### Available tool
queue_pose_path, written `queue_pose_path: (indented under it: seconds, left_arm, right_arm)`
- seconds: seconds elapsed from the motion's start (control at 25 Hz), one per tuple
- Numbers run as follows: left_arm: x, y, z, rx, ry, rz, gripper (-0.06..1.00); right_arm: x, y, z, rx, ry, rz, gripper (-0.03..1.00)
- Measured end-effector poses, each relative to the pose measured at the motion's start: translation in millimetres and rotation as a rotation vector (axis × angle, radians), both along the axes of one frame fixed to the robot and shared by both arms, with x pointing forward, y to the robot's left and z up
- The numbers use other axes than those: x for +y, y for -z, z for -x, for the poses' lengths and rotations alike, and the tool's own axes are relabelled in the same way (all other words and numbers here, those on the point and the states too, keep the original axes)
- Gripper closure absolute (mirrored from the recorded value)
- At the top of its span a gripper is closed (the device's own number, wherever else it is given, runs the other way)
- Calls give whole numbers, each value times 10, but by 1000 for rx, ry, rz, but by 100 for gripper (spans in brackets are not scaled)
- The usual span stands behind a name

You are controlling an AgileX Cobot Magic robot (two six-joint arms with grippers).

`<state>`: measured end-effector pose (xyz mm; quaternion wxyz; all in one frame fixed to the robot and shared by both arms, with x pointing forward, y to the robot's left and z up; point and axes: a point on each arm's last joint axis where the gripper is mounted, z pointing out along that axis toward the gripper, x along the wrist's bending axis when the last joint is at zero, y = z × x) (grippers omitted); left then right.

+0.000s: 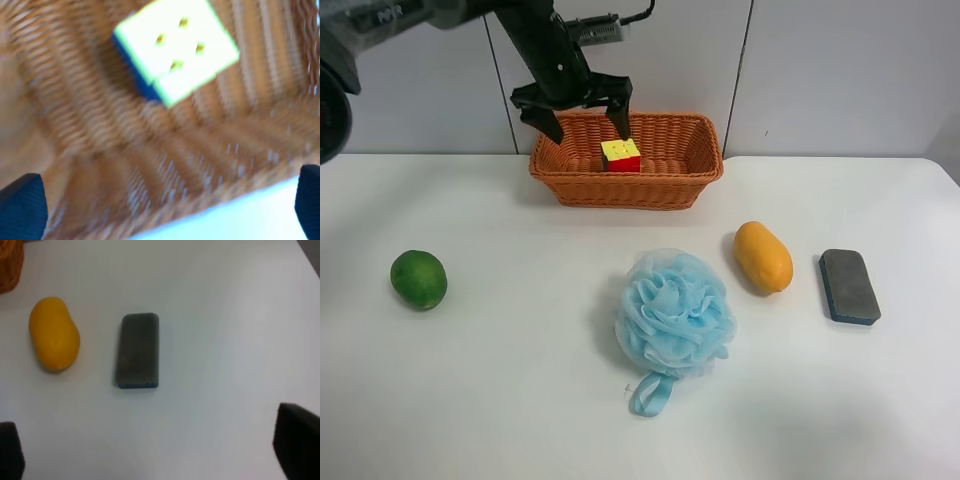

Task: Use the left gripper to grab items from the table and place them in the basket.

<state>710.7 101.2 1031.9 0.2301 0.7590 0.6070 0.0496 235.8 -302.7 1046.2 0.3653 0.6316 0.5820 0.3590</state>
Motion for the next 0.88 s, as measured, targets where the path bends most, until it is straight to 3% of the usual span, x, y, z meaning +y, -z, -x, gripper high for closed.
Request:
queue_pose_path:
  seconds: [0.24,0.36,0.56,0.88]
  left_arm:
    - [242,-862,448,-122,-10,-21,-5]
    - [443,-1124,842,-139,-16,-72,-5]
    - [879,-1285,1799,-122,-3,-156,-5]
    - [1544,-1209,3508,-300,2,-87,-5]
  right_arm:
    - [0,0,0,0,0,0,-2]
    - [0,0,0,0,0,0,-2]
    - [0,0,0,0,0,0,-2]
    - [0,0,0,0,0,0,-2]
